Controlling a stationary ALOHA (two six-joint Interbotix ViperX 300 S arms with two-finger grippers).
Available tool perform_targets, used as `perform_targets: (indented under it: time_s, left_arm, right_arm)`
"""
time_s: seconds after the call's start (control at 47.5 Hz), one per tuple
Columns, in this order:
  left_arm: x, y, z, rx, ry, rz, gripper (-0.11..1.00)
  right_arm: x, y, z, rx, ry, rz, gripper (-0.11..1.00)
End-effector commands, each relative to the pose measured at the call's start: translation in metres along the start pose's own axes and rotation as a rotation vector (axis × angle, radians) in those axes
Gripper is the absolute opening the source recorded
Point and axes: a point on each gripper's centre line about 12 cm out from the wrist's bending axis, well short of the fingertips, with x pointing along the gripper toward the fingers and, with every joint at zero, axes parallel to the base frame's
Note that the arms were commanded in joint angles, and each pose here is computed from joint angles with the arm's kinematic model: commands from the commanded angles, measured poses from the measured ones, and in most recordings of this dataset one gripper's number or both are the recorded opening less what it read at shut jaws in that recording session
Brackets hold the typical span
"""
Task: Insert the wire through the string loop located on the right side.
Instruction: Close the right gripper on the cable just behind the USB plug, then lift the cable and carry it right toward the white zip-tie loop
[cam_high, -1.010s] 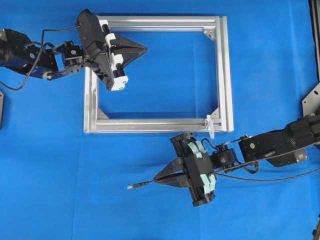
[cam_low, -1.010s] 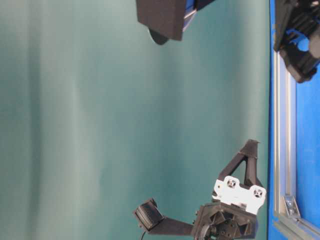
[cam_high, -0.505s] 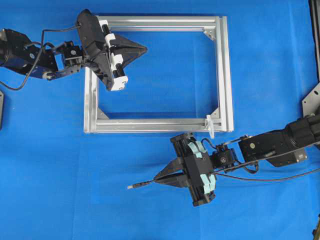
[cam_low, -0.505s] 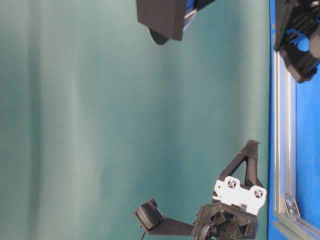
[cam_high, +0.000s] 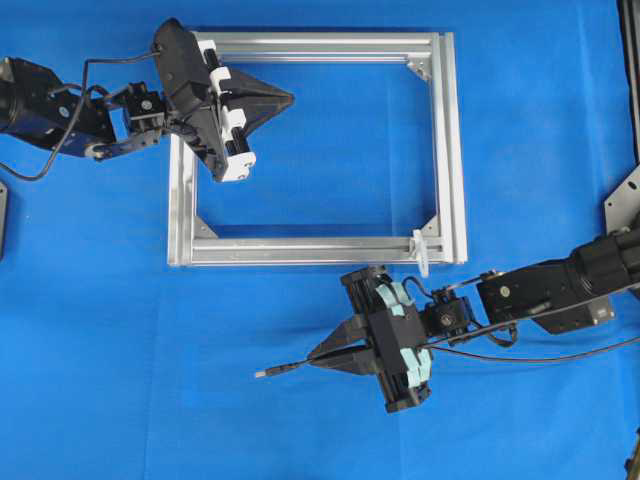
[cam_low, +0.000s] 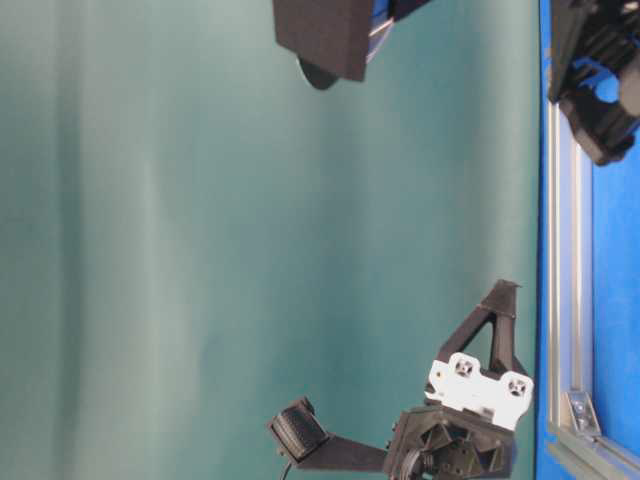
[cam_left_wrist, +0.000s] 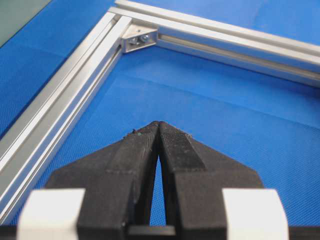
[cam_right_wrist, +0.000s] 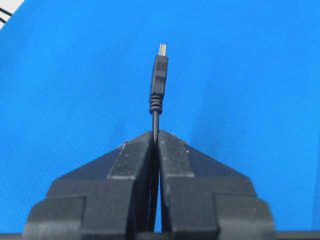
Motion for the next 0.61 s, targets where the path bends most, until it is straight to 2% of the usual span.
perform_targets:
  time_s: [0.0, 0.252, 0.4, 0.589]
  left_arm:
    - [-0.002, -0.001, 0.014, 0.0, -0.046, -0.004, 0.0]
    - [-0.002, -0.001, 0.014, 0.0, -0.046, -0.004, 0.0]
    - [-0.002, -0.001, 0.013, 0.0, -0.044, -0.004, 0.0]
    - [-0.003, -0.001, 0.014, 0.001, -0.049, -0.005, 0.0]
  right_arm:
    - [-0.003, 0.003, 0.018, -0.002, -0.049, 0.007, -0.04]
    - [-0.017, 0.005, 0.012, 0.003, -0.008, 0.008, -0.04]
    - [-0.042, 0.008, 0.008, 0.027, 0.008, 0.002, -0.04]
    - [-0.078, 0.008, -0.009, 0.067, 0.042, -0.014, -0.04]
